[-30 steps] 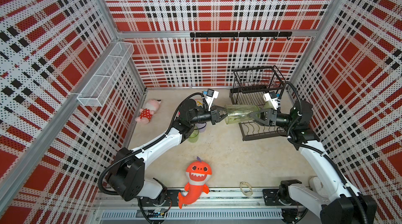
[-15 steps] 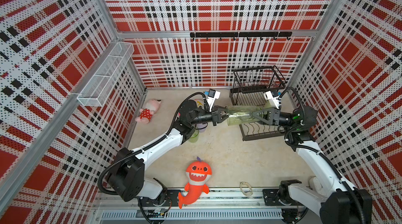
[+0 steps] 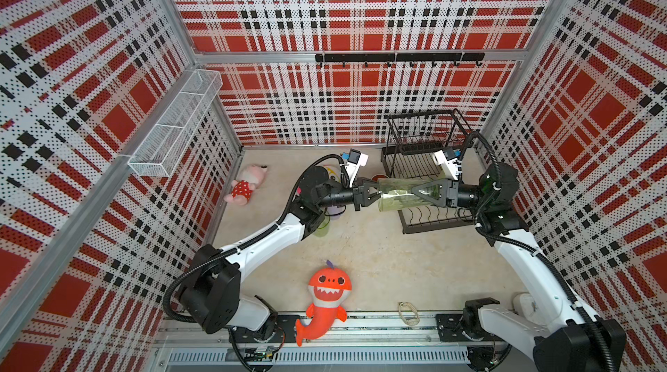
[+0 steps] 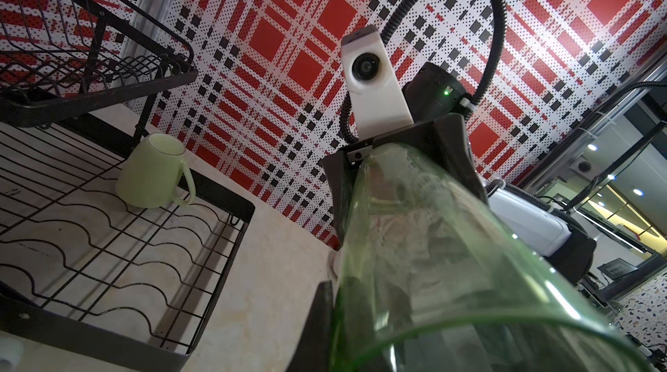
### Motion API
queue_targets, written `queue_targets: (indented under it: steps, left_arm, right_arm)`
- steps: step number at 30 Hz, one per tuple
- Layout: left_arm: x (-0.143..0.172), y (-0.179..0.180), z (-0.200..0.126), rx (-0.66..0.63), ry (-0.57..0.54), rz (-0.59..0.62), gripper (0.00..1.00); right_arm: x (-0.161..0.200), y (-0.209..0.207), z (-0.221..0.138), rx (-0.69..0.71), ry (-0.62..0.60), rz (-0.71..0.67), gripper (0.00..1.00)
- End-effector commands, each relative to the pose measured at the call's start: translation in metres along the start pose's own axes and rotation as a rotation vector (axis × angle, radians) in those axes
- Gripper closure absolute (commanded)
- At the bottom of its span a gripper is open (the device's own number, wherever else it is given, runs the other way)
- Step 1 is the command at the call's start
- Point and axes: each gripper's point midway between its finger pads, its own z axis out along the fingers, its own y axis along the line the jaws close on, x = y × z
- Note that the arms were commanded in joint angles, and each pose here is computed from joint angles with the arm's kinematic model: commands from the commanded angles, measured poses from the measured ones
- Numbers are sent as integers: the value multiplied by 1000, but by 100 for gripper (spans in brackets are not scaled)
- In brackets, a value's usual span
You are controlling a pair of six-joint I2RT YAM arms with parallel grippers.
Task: Load cups into a dish rack
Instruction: Place the cup upside down at the dish rack.
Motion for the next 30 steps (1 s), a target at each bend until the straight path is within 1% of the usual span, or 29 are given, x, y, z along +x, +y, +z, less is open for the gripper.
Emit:
queue_targets:
  steps: [1, 4, 6, 8, 11, 15, 19, 22, 25, 28, 30]
  left_arm:
    - [-8, -10, 1, 30, -10, 44, 100]
    - [-9, -6, -1, 20, -13, 38, 95]
    - [-9, -2, -3, 6, -17, 34, 90]
    - [-9, 0, -4, -7, -17, 34, 81]
    - [-7, 4, -4, -21, -11, 35, 62]
    - [-5, 12, -8, -54, -12, 37, 54]
    - [-6, 29, -18, -125, -25, 36, 38]
    - [2, 52, -30, -220, -12, 48, 37]
    - [11, 77, -42, -340, 17, 56, 37]
    - [11, 88, -50, -422, 26, 74, 36]
    - [8, 90, -56, -456, 26, 109, 36]
  right_arm:
    - [1, 1, 2, -2, 6, -21, 31]
    - [1, 1, 2, -1, 5, -20, 35]
    - [0, 1, 2, -1, 2, -20, 37]
    - [0, 1, 2, 1, -1, -19, 38]
    - [-2, 1, 2, 5, -7, -22, 38]
    - [-3, -1, 2, 10, -10, -21, 39]
    - [-5, -11, 0, 53, -16, -21, 40]
    - [-10, -27, -7, 138, -31, -27, 39]
    - [-14, -52, -20, 248, -52, -2, 40]
    - [-15, -76, -36, 374, -57, -7, 40]
    - [-16, -92, -47, 476, -53, -9, 39]
